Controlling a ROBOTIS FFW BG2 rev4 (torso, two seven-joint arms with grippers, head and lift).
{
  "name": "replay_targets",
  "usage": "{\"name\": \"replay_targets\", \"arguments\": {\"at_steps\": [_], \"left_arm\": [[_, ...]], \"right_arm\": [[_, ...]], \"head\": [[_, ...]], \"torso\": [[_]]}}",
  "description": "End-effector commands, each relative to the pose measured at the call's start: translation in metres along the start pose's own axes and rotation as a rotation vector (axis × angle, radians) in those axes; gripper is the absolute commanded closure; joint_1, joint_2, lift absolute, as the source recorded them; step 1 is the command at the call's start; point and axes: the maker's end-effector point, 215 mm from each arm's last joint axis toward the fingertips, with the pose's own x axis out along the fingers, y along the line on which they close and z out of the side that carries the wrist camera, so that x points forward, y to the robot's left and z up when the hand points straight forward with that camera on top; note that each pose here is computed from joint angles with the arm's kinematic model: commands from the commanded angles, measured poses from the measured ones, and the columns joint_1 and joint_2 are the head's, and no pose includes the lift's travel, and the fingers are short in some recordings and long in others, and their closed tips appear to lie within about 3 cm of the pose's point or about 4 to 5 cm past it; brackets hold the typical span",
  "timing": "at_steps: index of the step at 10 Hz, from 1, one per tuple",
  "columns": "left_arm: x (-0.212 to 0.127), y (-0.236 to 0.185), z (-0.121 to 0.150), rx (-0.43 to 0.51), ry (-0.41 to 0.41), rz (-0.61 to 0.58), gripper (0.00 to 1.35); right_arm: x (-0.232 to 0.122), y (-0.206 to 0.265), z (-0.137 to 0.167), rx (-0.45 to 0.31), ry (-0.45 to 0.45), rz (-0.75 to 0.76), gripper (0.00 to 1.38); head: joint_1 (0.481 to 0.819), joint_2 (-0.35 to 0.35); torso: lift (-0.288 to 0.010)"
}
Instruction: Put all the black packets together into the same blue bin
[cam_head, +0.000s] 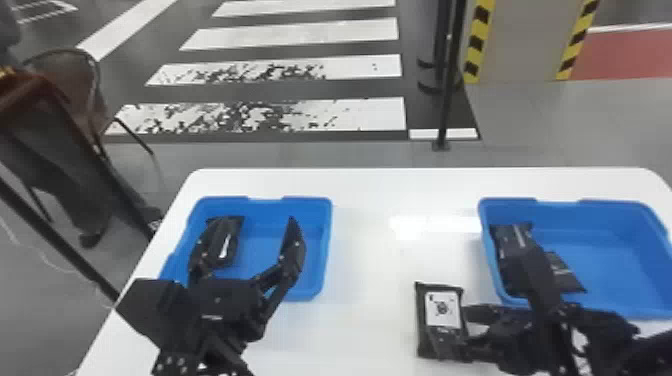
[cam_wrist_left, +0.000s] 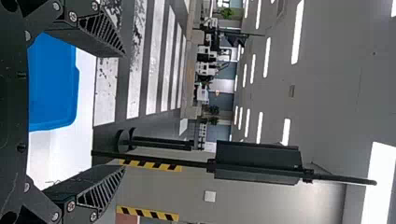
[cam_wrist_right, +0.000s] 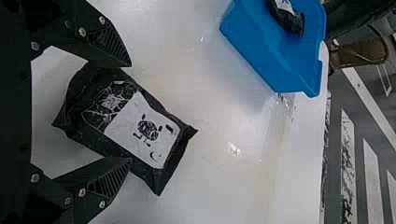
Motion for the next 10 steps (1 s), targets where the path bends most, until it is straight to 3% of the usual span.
{"name": "replay_targets", "arguments": {"at_steps": [1, 4, 8, 10], "left_arm": [[0.000, 0.000, -0.001, 0.000, 0.003, 0.000, 0.19], [0.001, 0.001, -0.002, 0.002, 0.006, 0.002, 0.19], [0.000, 0.004, -0.003, 0.003, 0.005, 0.005, 0.19], [-0.001, 0.004, -0.002, 0.003, 0.003, 0.005, 0.19]], "right_arm": [[0.005, -0.001, 0.003, -0.012, -0.010, 0.012, 0.41], [0.006, -0.005, -0.002, -0.007, 0.012, 0.014, 0.98], [0.002, -0.007, -0.004, -0.015, 0.028, -0.006, 1.10], [-0.004, -0.006, 0.015, -0.045, -0.038, -0.015, 1.10]], "head": [[0.695, 0.147], [0.695, 0.149], [0.695, 0.144], [0.695, 0.145]], "torso": [[-0.110], [-0.110], [-0.110], [-0.110]]}}
